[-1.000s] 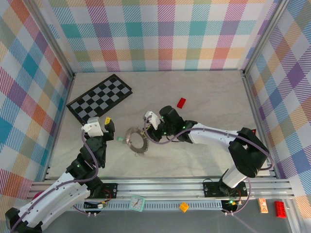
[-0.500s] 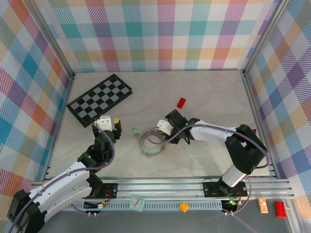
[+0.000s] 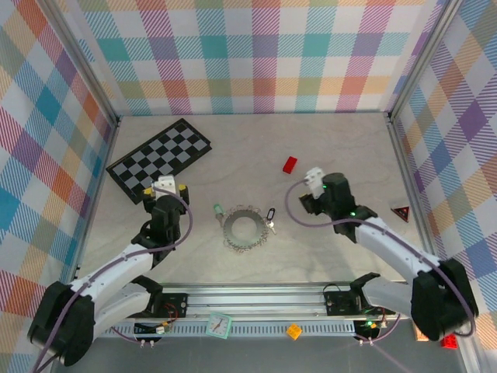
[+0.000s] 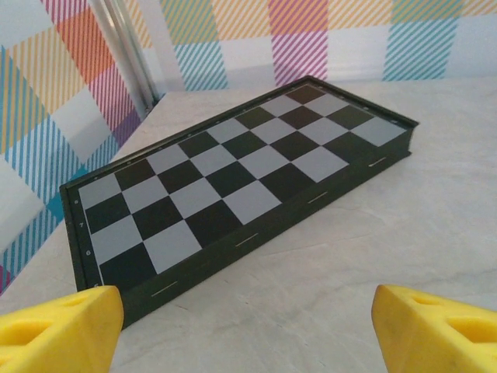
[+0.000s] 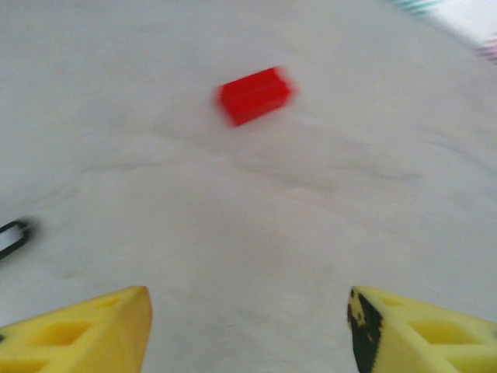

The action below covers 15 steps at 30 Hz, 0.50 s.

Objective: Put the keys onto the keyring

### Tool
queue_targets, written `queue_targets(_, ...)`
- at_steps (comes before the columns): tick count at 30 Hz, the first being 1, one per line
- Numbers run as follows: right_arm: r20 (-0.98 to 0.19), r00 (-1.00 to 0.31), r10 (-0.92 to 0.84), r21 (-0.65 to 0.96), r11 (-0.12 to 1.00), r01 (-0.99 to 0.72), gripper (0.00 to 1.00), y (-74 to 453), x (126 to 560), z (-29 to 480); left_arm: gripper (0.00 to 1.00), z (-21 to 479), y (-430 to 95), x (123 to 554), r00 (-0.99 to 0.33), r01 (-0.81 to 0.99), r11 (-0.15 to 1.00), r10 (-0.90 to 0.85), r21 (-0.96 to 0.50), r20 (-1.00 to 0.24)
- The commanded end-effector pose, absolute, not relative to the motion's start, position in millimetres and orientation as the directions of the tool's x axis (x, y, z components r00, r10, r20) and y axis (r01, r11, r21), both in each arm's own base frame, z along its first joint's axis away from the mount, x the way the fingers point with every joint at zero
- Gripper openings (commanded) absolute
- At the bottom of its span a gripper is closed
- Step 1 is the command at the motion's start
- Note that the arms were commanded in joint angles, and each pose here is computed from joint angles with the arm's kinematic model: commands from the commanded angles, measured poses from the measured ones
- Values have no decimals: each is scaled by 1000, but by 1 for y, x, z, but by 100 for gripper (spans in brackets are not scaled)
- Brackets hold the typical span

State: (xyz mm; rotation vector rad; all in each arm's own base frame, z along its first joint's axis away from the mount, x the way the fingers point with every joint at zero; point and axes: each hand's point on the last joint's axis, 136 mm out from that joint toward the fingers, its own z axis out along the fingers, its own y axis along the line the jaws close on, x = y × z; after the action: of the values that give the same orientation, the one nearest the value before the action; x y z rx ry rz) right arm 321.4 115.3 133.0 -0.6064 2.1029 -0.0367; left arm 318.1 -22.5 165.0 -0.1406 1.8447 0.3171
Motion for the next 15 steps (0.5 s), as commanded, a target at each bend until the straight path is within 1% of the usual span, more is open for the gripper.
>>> queue_targets(1, -878, -410, -248, -177, 963, -203, 70, 79, 339, 136, 83, 161, -14, 327, -262, -266, 958, 37, 109, -964)
queue_targets(3, -900, -380, -214, -171, 975, -144, 70, 59, 345, 129, 83, 152, -5, 330, -262, -287, 954, 14, 92, -965)
queue_targets(7, -956, -248, -155, -118, 981, -157, 70, 51, 358, 129, 81, 131, 8, 341, -268, -305, 951, -37, 48, -963)
queue_targets(8, -960, -236, -149, -114, 982, -153, 70, 48, 364, 126, 81, 129, 10, 345, -256, -302, 953, -43, 37, -966)
queue_targets(9, -957, -257, -135, -103, 985, -136, 70, 46, 369, 125, 81, 129, 9, 348, -249, -296, 955, -39, 38, -968)
queue_targets(10, -948, -293, -123, -80, 985, -154, 69, 47, 374, 121, 81, 128, 7, 353, -247, -276, 961, -38, 33, -968)
queue_targets(12, -953, -287, -102, -51, 982, -181, 69, 48, 378, 117, 81, 126, 5, 359, -248, -248, 968, -35, 28, -968)
queue_targets(13, -955, -280, -100, -54, 984, -169, 69, 46, 380, 113, 81, 126, 4, 363, -251, -233, 972, -32, 28, -967)
queue_targets(15, -954, -295, -51, -8, 989, -147, 70, 42, 384, 105, 81, 122, 1, 368, -254, -201, 979, -31, 21, -967)
